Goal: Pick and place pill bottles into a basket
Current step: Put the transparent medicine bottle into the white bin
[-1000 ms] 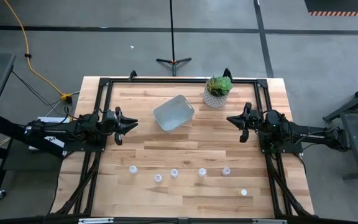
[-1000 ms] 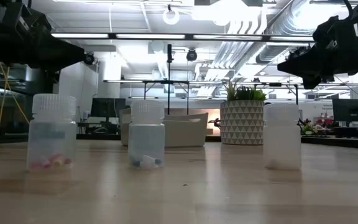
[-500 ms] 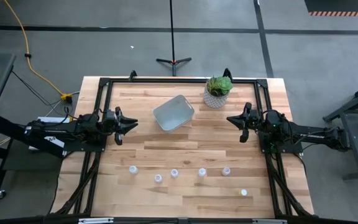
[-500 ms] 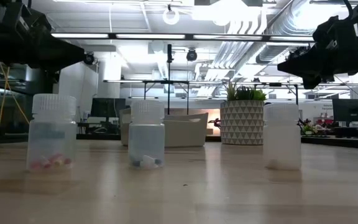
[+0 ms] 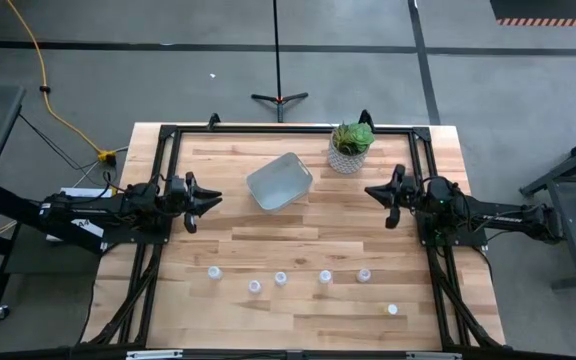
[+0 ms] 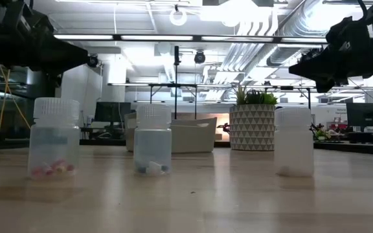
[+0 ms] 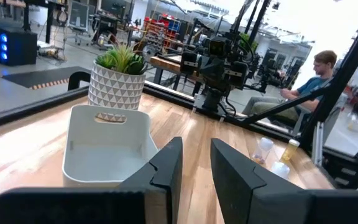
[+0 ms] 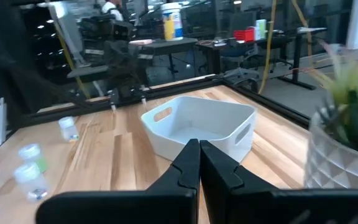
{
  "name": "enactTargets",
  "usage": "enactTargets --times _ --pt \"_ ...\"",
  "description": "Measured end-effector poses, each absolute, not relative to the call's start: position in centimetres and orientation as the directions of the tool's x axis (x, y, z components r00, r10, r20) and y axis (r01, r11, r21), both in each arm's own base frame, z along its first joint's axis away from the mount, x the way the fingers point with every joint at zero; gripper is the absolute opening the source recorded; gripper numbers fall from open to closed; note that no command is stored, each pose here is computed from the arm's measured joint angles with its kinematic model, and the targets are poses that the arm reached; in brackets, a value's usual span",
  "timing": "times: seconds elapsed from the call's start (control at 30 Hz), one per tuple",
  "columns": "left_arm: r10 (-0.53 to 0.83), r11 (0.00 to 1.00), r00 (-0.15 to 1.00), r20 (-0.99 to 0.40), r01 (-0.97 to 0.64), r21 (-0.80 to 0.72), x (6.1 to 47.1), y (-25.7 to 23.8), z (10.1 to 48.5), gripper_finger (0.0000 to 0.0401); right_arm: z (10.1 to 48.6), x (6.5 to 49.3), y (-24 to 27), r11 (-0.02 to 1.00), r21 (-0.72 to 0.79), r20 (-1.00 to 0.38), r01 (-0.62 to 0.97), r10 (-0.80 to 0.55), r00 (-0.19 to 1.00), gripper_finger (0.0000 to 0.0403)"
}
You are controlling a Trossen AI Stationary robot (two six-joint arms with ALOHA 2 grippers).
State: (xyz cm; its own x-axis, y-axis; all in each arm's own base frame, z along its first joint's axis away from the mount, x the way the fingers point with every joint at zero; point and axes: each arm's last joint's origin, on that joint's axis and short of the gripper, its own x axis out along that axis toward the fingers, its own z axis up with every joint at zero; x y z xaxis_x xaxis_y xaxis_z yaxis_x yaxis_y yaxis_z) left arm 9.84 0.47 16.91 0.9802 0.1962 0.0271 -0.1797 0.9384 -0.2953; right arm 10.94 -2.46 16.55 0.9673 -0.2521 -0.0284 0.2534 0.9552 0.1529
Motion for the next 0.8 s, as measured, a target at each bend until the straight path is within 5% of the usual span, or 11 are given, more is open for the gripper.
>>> enactTargets --times 0.07,0.17,0.43,0.63,0.8 --pt "0.206 0.929 0.978 0.028 -0.186 -0.321 9.8 0.5 16.9 0.012 16.6 10.9 -2.5 0.946 0.181 -0.028 0.268 -0.267 0.963 0.0" --pt "0.22 0.917 0.975 0.029 -0.197 -0.346 9.8 0.5 16.9 0.012 16.6 11.0 -2.3 0.886 0.416 -0.026 0.205 -0.214 0.976 0.0001" --pt "0.229 0.914 0.973 0.038 -0.202 -0.351 9.8 0.6 17.0 0.012 17.3 11.0 -2.2 0.586 0.804 0.0 0.103 -0.173 0.985 0.0" --pt "0.239 0.874 0.971 0.026 -0.204 -0.44 9.8 0.6 16.9 0.012 17.8 10.9 -2.6 0.661 0.729 0.047 0.178 -0.307 0.951 0.0015" --pt "0.24 0.877 0.971 0.019 -0.209 -0.432 9.9 0.6 16.9 0.012 21.3 10.9 -2.0 0.821 0.567 0.237 0.068 -0.241 0.941 0.0092"
